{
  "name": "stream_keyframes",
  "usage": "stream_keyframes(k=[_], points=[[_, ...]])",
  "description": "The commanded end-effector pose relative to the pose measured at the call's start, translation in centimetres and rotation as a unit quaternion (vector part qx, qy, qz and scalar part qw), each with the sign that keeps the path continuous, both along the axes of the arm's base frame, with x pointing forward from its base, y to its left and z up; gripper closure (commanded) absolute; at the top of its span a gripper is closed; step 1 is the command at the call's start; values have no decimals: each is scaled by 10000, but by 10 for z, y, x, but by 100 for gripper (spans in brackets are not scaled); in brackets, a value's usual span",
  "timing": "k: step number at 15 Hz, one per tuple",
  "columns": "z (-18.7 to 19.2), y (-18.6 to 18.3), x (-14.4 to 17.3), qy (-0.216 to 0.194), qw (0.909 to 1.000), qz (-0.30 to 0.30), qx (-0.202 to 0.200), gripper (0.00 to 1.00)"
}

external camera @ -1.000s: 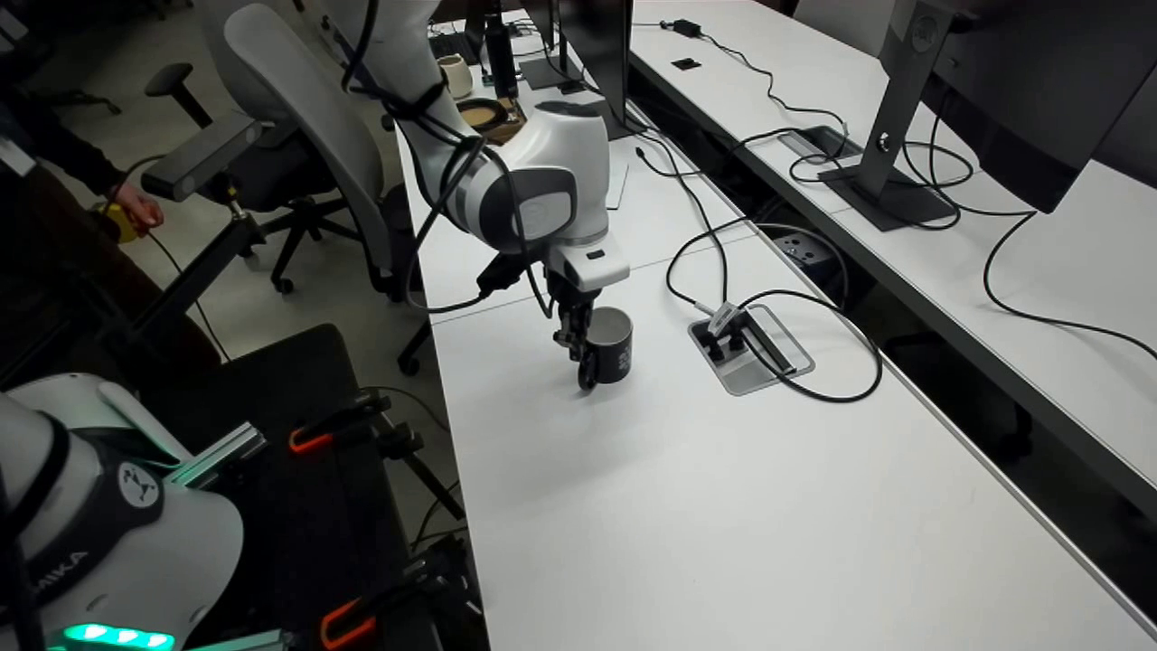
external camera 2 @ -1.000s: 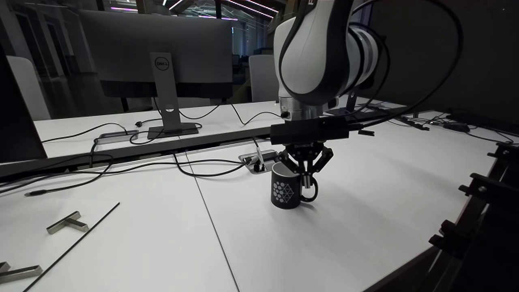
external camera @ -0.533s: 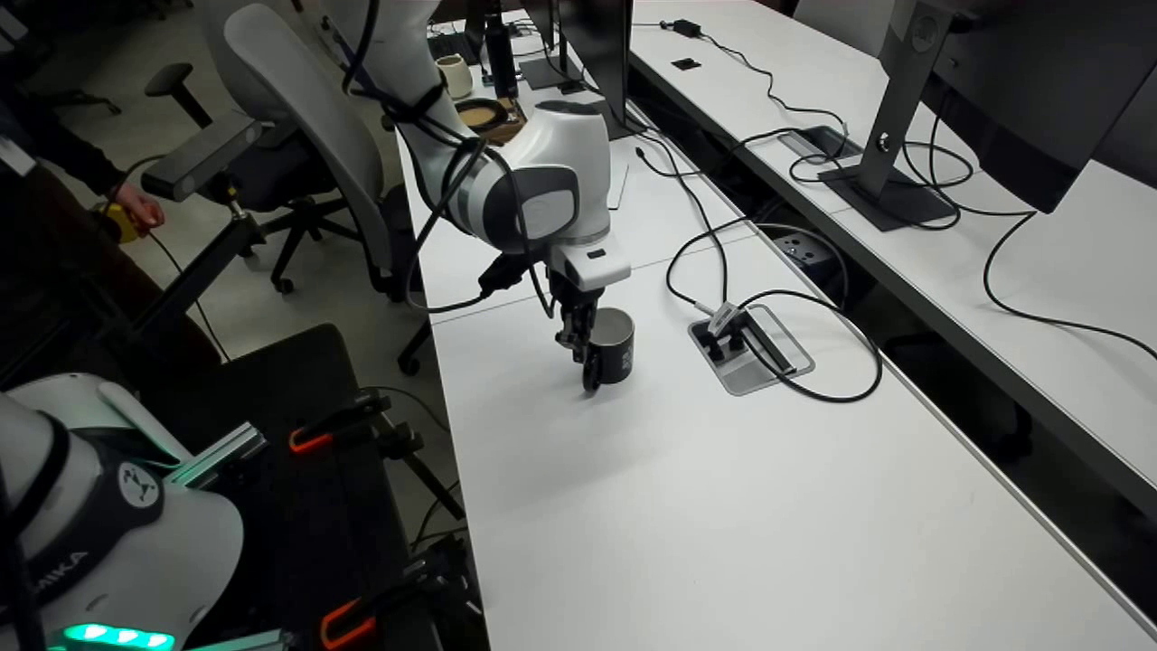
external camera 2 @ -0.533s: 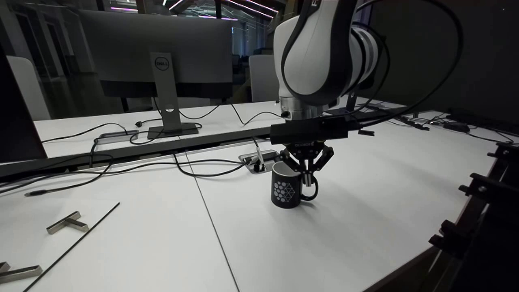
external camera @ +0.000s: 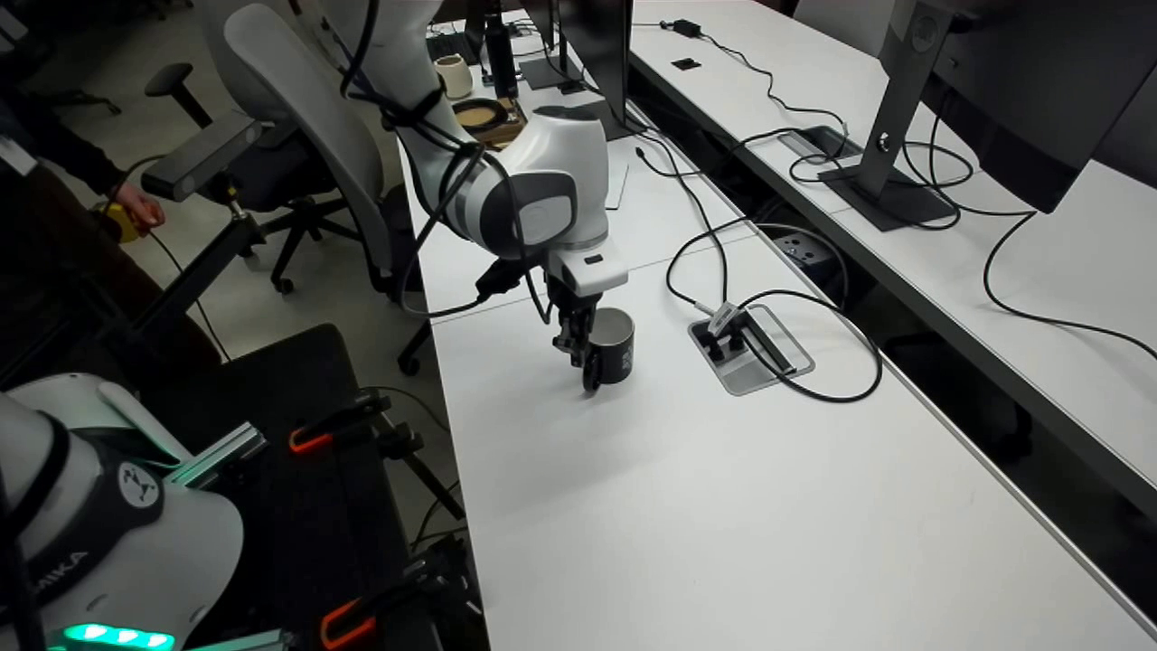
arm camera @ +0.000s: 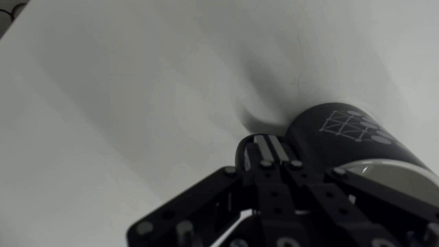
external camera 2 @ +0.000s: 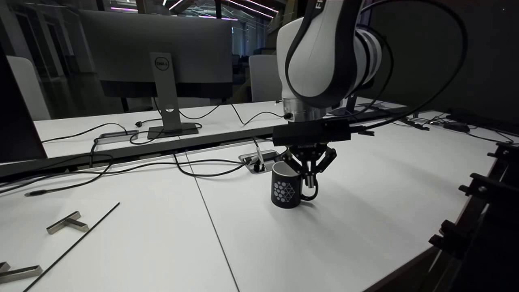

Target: Rotate the mug counterclockwise

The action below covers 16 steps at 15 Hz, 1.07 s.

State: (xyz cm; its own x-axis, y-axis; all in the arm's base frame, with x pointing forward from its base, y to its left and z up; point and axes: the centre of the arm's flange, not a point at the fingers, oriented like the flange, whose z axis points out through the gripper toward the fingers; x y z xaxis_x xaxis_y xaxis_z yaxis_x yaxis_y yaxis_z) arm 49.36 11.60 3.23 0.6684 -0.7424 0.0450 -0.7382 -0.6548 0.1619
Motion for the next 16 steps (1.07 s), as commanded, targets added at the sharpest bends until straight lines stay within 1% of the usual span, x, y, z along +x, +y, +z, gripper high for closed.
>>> stream_keyframes(k=[1, 11, 16], points=[[5, -6, -7, -80, 9999, -80, -13, 100], [9, -28, -6, -39, 9997, -208, -95, 100], [14, -37, -1, -108, 9995, -264, -126, 100]])
